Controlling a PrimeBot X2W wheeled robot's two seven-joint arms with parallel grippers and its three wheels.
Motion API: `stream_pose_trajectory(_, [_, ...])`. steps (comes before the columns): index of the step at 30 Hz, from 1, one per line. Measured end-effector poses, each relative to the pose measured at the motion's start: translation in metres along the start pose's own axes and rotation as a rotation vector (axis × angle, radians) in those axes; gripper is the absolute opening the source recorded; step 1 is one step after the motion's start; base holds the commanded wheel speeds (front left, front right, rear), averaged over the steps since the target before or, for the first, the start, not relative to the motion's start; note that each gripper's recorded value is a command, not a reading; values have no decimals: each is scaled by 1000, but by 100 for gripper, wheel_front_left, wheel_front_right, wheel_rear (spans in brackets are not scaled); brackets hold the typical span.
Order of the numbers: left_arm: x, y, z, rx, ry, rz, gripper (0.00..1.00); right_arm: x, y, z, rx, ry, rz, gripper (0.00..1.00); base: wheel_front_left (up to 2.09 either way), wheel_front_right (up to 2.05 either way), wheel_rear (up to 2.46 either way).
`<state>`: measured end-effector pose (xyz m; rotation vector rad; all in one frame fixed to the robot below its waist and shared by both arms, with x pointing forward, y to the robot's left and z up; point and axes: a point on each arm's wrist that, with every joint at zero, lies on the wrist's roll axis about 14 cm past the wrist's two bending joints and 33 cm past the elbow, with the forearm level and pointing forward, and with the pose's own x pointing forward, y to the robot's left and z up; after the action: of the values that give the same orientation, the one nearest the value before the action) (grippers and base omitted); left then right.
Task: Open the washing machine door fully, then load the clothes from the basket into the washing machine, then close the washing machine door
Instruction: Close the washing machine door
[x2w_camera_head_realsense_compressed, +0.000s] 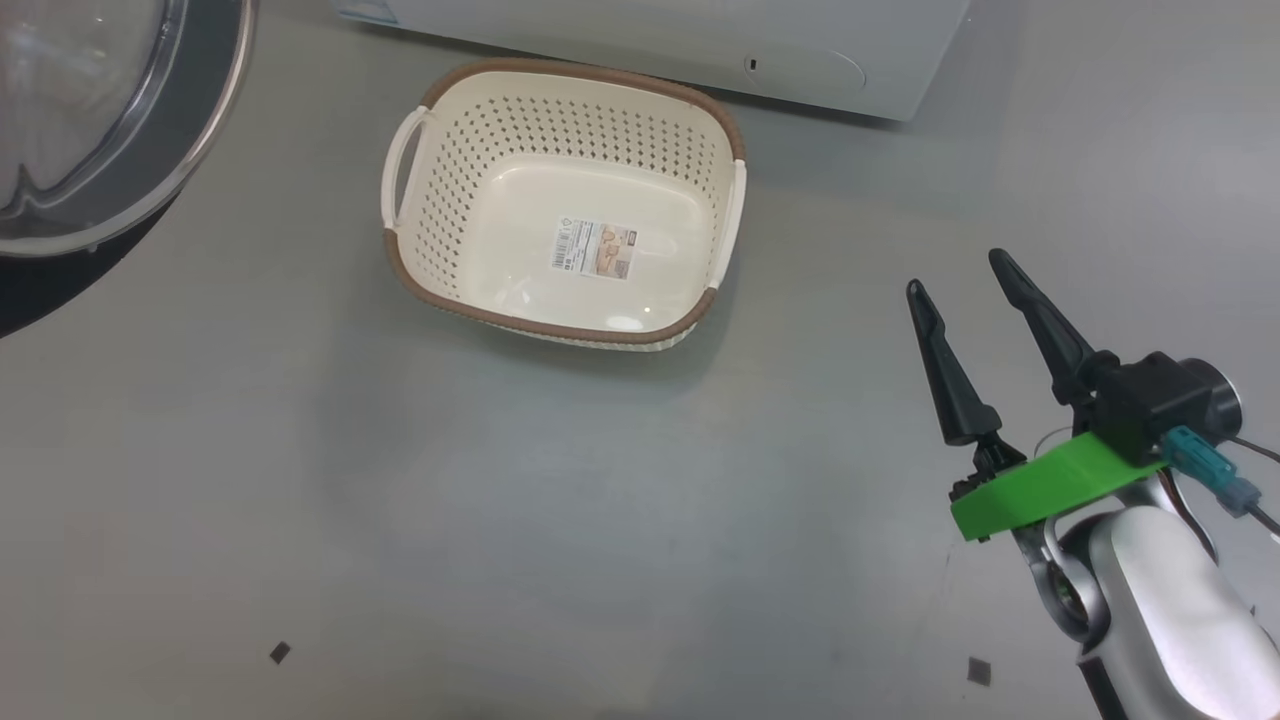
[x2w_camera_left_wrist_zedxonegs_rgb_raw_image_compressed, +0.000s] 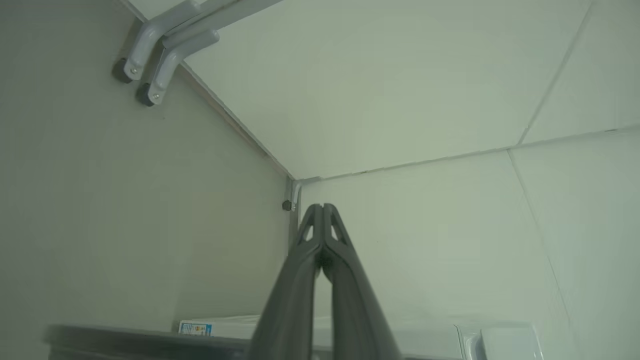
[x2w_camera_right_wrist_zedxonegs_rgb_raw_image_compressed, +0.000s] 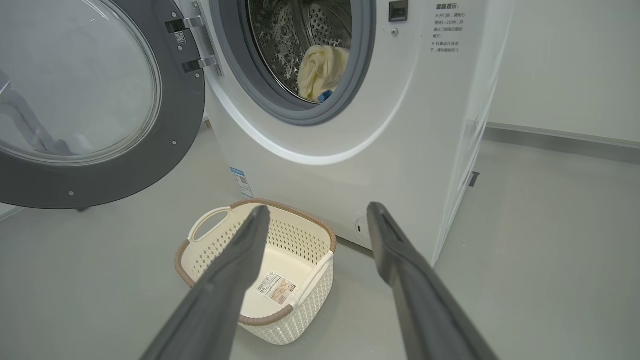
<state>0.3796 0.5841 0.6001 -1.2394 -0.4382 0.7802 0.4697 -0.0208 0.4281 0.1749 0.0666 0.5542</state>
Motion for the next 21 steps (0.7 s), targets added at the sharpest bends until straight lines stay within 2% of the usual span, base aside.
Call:
stream_pose_trajectory(2, [4, 13, -13, -12, 51, 54, 0, -2, -4, -1, 0, 4, -12, 100, 0, 0, 0])
stream_pose_trajectory(8, [13, 16, -27, 1, 78, 86, 0, -4, -7, 0, 2, 0, -24, 100, 0, 0, 0])
stream_pose_trajectory(17, [16, 23, -52, 95, 183, 119, 0, -5, -8, 0, 0, 1, -26, 100, 0, 0, 0])
stream_pose_trajectory(21, [15, 31, -60, 106, 209, 143, 0, -7, -11, 5, -8, -9, -34, 100, 0, 0, 0])
